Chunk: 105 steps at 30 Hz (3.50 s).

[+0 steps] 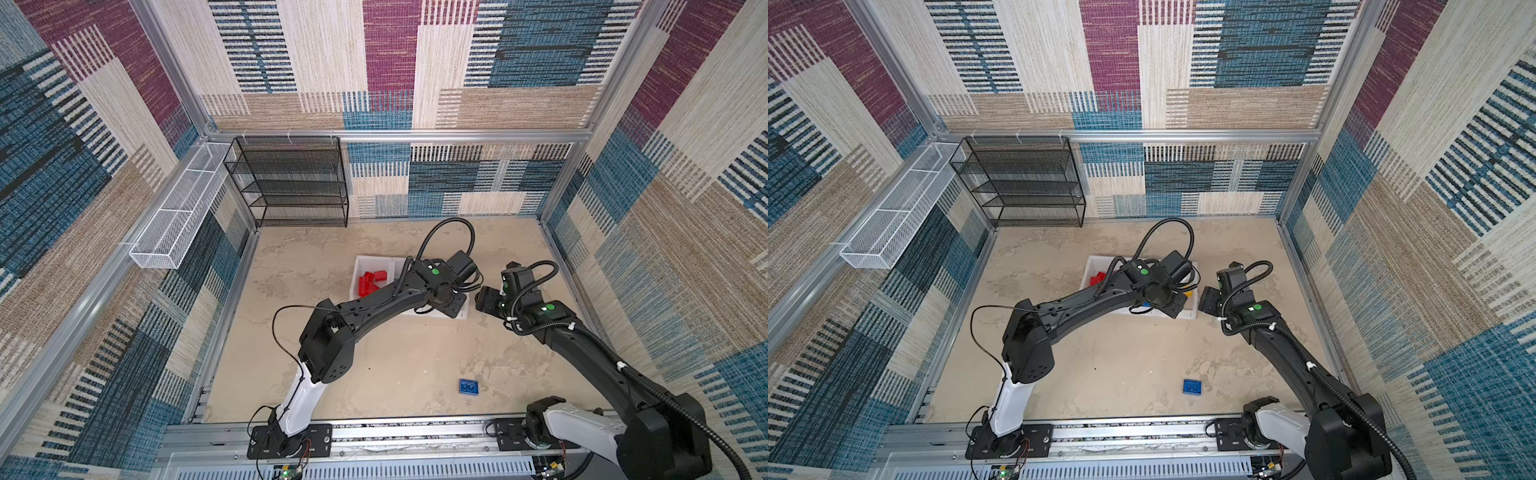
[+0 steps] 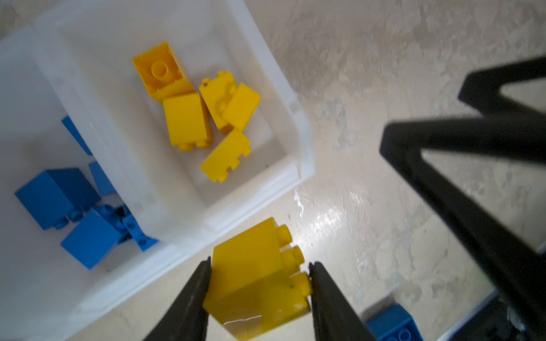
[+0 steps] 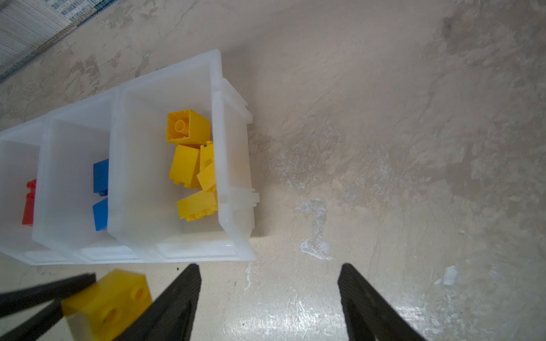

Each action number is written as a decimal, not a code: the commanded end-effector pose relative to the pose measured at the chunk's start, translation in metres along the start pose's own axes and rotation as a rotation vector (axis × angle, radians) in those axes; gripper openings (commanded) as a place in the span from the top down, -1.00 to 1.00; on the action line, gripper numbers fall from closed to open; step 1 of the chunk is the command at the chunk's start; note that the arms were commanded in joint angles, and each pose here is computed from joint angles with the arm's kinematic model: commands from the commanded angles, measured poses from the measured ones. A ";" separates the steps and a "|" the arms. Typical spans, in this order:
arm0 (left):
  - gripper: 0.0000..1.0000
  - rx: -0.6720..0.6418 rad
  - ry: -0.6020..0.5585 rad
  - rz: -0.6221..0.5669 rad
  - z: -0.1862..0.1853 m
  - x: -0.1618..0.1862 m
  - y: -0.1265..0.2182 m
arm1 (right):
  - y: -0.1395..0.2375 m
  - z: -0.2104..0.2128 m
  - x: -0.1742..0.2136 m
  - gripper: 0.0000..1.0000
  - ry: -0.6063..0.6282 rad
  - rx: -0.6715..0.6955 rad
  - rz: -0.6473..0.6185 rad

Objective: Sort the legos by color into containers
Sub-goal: 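Carry the yellow brick into the yellow compartment and open the left gripper, then grasp the last blue brick with the right gripper while the left withdraws, then carry the blue brick into the middle compartment and open the right gripper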

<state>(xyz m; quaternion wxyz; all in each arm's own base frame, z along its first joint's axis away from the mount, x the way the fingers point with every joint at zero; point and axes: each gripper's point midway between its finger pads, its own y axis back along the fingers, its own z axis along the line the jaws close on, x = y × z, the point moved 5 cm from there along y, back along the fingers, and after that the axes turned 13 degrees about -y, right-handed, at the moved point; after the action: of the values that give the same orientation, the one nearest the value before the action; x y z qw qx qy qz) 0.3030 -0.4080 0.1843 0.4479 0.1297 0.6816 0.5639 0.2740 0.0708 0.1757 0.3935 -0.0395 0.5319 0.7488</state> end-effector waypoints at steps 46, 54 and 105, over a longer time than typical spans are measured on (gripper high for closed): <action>-0.31 -0.287 0.441 -0.294 0.134 0.177 0.144 | 0.025 -0.023 0.172 -0.45 0.099 0.178 0.490; -0.31 -0.281 0.499 -0.312 0.130 0.200 0.142 | 0.025 -0.032 0.192 -0.40 0.145 0.249 0.545; -0.34 -0.358 0.524 -0.294 0.139 0.216 0.154 | -0.088 0.213 0.017 -0.56 0.362 -0.122 0.139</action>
<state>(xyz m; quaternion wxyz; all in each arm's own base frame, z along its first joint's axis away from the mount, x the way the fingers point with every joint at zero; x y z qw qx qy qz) 0.2327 -0.1227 0.2251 0.3535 -0.1880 0.6829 0.6111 0.3919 0.2666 0.1810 0.2281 -0.1447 0.5580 0.7847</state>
